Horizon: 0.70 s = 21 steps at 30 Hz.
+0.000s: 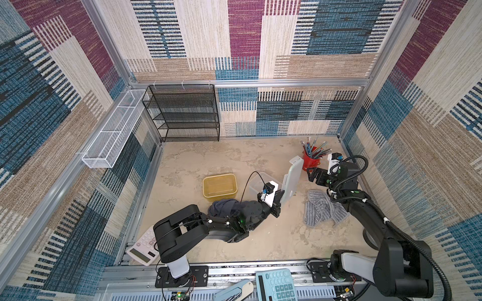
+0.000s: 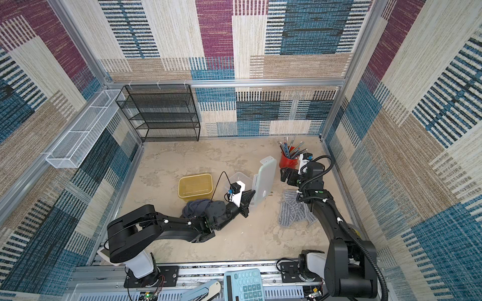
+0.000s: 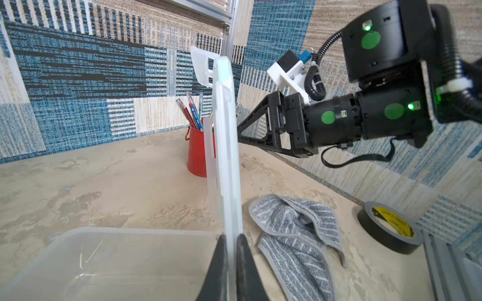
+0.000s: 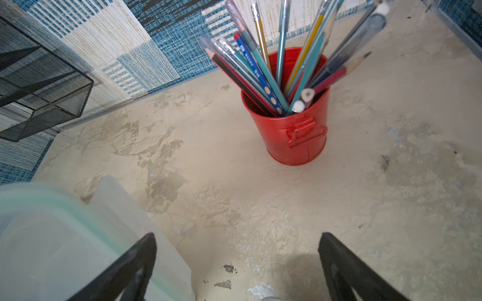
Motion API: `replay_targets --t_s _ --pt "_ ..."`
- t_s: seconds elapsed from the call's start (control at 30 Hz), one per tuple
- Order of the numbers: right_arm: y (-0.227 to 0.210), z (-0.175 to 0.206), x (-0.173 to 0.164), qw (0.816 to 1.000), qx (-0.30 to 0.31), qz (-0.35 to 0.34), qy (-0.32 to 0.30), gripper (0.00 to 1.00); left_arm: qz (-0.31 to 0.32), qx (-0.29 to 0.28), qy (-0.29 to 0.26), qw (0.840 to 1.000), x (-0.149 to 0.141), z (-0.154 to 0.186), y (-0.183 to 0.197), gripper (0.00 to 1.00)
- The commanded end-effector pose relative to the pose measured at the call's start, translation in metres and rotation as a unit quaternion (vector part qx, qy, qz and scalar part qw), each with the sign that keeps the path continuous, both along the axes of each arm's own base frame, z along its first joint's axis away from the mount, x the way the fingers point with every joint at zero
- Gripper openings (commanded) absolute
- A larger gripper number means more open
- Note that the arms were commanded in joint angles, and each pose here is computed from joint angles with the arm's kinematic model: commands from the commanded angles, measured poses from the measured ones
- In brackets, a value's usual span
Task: Wipe the insides of the lunch boxes
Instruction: Open the lid of the lunch box.
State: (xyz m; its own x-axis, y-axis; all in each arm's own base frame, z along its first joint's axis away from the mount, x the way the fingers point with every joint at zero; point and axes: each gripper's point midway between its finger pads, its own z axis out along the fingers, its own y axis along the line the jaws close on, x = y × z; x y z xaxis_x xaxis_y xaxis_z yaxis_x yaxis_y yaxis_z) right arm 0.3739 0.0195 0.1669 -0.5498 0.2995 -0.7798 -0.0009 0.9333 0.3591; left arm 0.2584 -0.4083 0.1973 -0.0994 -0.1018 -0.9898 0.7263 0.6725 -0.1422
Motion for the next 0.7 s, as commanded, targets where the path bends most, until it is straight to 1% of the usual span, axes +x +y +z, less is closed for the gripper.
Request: replay_targets --t_s 0.0,0.2,0.27,0.37,0.47,0.57,0.67 --pt "-0.013 -0.004 0.0 1.0 -0.02 -0.022 0.008 0.99 0.007 0.014 -0.072 0.997 -0.006 0.018 -0.004 0.03" --pt "-0.035 -0.006 -0.002 0.998 -0.029 -0.048 0.02 0.98 -0.011 0.06 -0.11 0.992 -0.025 0.012 -0.019 0.03" --pt "-0.042 -0.009 -0.003 0.997 -0.032 -0.056 0.03 0.98 -0.008 0.066 -0.114 0.991 -0.027 0.009 -0.02 0.03" --pt "-0.053 -0.011 -0.004 0.996 -0.025 -0.072 0.037 0.98 -0.004 0.071 -0.111 0.991 -0.026 0.003 -0.022 0.03" --pt "-0.057 -0.012 -0.001 0.996 -0.012 -0.081 0.041 0.98 -0.009 0.076 -0.102 0.992 -0.026 0.003 -0.033 0.03" --pt "-0.054 -0.011 0.003 0.996 0.004 -0.073 0.047 0.98 0.01 0.102 -0.094 0.99 -0.024 0.006 -0.045 0.0" --pt "-0.058 -0.016 0.001 0.995 -0.003 -0.085 0.054 0.98 0.022 0.117 -0.089 0.989 -0.024 0.007 -0.051 0.0"
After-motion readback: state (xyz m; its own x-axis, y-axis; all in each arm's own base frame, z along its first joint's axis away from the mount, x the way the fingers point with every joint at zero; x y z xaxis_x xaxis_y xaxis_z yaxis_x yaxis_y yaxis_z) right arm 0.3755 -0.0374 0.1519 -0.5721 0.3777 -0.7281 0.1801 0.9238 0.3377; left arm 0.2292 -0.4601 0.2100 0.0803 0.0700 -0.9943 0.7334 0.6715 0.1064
